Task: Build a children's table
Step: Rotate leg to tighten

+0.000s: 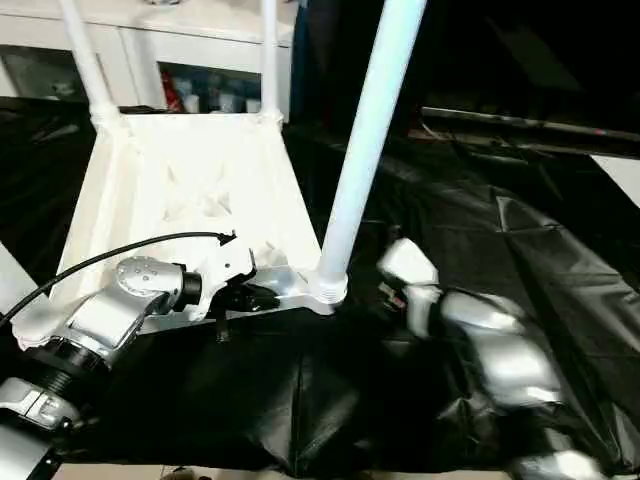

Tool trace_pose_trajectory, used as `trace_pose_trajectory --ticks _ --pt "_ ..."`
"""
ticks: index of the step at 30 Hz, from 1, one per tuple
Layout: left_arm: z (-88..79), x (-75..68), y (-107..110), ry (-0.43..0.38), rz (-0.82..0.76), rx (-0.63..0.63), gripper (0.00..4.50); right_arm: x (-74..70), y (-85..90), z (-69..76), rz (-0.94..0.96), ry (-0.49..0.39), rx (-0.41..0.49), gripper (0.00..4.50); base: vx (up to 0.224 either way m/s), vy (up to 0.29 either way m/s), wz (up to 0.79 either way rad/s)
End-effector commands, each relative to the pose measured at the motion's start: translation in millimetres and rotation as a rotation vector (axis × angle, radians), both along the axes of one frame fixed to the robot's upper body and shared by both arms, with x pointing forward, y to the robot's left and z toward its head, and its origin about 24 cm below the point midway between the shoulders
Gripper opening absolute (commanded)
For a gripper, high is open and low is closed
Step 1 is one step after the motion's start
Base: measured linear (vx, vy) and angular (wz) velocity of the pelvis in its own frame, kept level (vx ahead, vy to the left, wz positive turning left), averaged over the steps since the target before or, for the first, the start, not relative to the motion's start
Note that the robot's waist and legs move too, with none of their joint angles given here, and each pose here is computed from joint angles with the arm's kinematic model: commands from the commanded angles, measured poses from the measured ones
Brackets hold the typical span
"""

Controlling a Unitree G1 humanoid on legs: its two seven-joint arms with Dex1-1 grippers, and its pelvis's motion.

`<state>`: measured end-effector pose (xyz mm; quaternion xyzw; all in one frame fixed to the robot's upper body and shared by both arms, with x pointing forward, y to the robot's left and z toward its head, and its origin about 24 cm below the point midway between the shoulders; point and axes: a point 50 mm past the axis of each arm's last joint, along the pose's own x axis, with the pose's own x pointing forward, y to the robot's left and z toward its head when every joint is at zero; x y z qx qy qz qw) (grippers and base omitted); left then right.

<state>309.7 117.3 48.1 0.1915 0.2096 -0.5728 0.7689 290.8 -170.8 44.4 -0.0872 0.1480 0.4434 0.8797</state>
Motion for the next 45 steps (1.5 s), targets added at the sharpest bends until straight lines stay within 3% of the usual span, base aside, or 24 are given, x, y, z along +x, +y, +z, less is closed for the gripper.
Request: trace_pose_trajectory --ticks 1,5,13,15,23,33,36,38,40,41,42,45 --pt "-10.3 -6.7 -6 0.039 -0.029 0.035 0.00 8.4 -4.8 3.4 -0.060 -0.038 -0.031 3.87 0.000 0.000 0.00" --pt "-9.4 -5.7 -5 0.034 -0.029 0.039 0.00 11.1 4.1 2.2 -0.032 -0.010 0.019 3.87 0.000 0.000 0.00" --pt "-8.2 -3.7 -1 0.027 -0.023 0.046 0.00 8.7 11.2 -4.1 0.032 0.013 0.018 3.87 0.000 0.000 0.00" --pt "-8.0 -3.5 0 0.026 -0.022 0.048 0.00 10.5 12.5 -5.0 0.033 0.016 0.024 3.52 0.000 0.000 0.00" --pt "-8.0 -4.2 3 0.030 -0.028 0.053 0.00 13.2 14.9 -5.4 0.044 0.024 0.046 2.86 0.000 0.000 0.00" --pt "-8.6 -3.4 6 0.028 -0.001 0.043 0.00 11.0 19.8 -8.9 0.078 0.041 0.083 2.77 0.000 0.000 0.00" --pt "-9.4 2.7 0 0.005 0.082 0.014 0.00 11.4 23.0 -15.3 -0.016 0.052 0.108 2.77 0.000 0.000 0.00" --pt "-13.2 10.5 -15 -0.009 0.206 -0.018 0.00 12.6 29.9 -29.6 -0.223 0.080 0.130 2.77 0.000 0.000 0.00" --pt "-14.4 12.3 -20 -0.008 0.236 -0.025 0.00 12.0 33.8 -34.2 -0.278 0.095 0.135 2.77 0.000 0.000 0.00" --pt "-15.8 14.8 -33 -0.008 0.276 -0.040 0.00 11.1 43.9 -42.4 -0.390 0.121 0.152 2.76 0.000 0.000 0.00" --pt "-15.8 14.8 -33 -0.008 0.276 -0.040 0.00 11.1 43.9 -42.4 -0.390 0.121 0.152 2.76 0.000 0.000 0.00" --pt "-14.8 14.3 -55 -0.014 0.263 -0.045 0.00 11.1 67.8 -45.3 -0.449 0.129 0.164 2.75 0.000 0.000 0.00"
